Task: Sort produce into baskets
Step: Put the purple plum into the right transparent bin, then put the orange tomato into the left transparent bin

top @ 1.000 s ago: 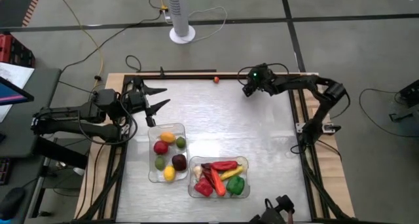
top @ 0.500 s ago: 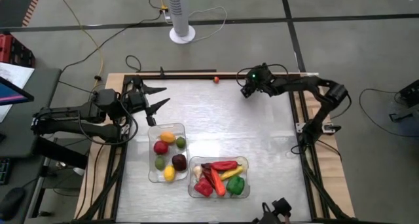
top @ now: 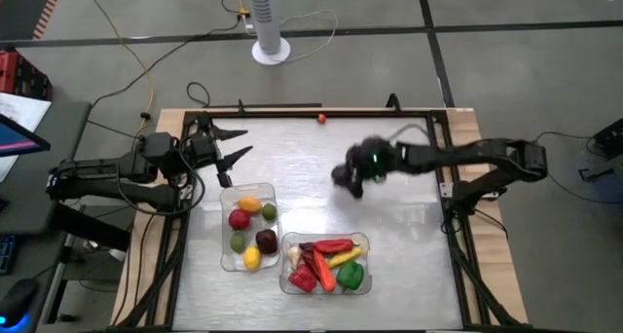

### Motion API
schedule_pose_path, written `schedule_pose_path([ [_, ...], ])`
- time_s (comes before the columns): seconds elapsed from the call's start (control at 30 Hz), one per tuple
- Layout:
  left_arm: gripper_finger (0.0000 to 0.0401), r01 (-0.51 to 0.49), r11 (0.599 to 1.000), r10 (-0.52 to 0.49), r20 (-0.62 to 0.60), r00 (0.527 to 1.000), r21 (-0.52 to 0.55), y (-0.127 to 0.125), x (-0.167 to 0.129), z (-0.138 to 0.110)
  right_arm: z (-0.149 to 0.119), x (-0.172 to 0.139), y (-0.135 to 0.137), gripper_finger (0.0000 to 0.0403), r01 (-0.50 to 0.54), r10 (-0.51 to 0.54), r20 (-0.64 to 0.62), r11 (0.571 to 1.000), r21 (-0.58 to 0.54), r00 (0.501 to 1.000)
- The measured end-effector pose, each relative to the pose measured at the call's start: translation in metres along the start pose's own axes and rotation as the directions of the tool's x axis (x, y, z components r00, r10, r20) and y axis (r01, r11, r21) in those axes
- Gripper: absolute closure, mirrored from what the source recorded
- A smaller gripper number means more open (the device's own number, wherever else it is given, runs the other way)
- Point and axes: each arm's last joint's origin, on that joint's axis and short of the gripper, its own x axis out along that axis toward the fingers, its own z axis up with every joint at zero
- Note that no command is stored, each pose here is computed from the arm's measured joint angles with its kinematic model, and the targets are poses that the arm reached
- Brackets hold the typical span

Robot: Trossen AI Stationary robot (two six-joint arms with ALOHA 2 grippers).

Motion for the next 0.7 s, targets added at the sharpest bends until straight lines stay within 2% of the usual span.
schedule_pose_path([
  [0.13,0.0232,-0.002,1.0,0.002,0.009,1.0,-0.021,0.0,0.0,0.001,-0.011,0.0,0.073,0.0072,-0.237,0.246,0.054,0.962,-0.136,0.968],
  [0.23,0.0232,-0.002,0.999,0.002,0.009,1.0,-0.037,0.0,0.0,0.001,-0.024,0.0,0.116,0.007,-0.31,0.338,0.105,0.926,-0.215,0.935],
  [0.33,0.0232,0.003,0.999,-0.002,0.015,1.0,-0.048,0.0,0.0,0.001,-0.037,0.002,0.144,0.0059,-0.313,0.351,0.149,0.922,-0.229,0.924],
  [0.47,0.0232,0.003,0.999,-0.002,0.015,1.0,-0.049,0.0,0.0,0.001,-0.045,0.007,0.168,0.0039,-0.361,0.383,0.103,0.914,-0.183,0.918],
  [0.6,0.0232,0.001,0.999,0.0,0.02,1.0,-0.044,0.0,0.0,0.002,-0.052,0.017,0.181,0.0028,-0.364,0.372,0.015,0.915,-0.171,0.928],
  [0.7,0.0232,-0.001,0.999,0.002,0.025,1.0,-0.034,0.001,0.0,0.002,-0.048,0.02,0.183,0.0021,-0.342,0.343,-0.024,0.924,-0.171,0.939],
])
